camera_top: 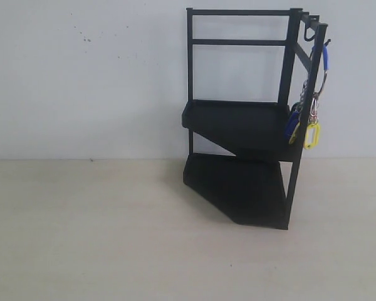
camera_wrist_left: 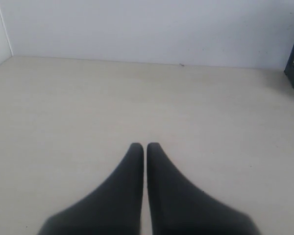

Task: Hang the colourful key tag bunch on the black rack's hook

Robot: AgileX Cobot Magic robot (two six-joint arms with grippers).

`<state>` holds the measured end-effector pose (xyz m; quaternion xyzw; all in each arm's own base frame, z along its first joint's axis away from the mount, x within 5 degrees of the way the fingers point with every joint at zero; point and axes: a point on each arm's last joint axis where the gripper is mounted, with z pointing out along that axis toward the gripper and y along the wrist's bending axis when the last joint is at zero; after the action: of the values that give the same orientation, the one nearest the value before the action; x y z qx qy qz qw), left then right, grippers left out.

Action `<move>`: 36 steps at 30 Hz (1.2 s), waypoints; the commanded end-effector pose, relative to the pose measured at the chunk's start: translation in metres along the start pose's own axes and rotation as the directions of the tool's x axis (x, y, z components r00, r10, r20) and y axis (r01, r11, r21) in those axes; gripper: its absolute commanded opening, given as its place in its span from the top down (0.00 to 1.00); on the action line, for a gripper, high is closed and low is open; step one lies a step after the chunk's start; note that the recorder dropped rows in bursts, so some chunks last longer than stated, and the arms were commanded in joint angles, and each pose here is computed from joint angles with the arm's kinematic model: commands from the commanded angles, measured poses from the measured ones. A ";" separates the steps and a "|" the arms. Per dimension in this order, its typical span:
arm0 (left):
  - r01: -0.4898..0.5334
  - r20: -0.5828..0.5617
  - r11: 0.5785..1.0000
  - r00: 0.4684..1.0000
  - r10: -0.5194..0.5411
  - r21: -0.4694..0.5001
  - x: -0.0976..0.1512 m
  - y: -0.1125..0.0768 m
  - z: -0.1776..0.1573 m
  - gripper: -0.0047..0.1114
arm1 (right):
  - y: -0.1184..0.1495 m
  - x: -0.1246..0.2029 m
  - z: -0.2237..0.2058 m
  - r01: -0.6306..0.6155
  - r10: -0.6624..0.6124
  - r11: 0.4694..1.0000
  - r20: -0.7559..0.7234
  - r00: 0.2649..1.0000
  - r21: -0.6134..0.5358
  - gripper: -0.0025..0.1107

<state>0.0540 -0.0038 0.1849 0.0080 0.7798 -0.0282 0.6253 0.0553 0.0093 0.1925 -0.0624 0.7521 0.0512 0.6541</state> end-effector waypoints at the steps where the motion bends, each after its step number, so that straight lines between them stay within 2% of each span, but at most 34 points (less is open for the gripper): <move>1: 0.002 0.010 1.000 1.000 -0.002 -0.003 -0.002 0.000 0.000 0.92 | 0.000 -0.001 0.000 -0.044 0.044 0.999 0.012 0.999 0.001 0.98; 18: 0.002 0.010 1.000 1.000 -0.002 -0.003 -0.002 0.000 0.000 0.92 | 0.000 0.009 -0.001 -0.049 0.050 0.999 -0.095 0.994 0.011 0.98; 36: 0.002 0.010 1.000 1.000 -0.002 -0.003 -0.002 0.000 0.000 0.92 | -0.002 0.009 -0.001 -0.050 0.054 0.998 -0.097 0.994 0.043 0.98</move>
<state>0.0540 -0.0038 0.1849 0.0080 0.7798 -0.0282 0.6253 0.0537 0.0072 0.1828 -0.0326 0.7885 0.0516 0.6120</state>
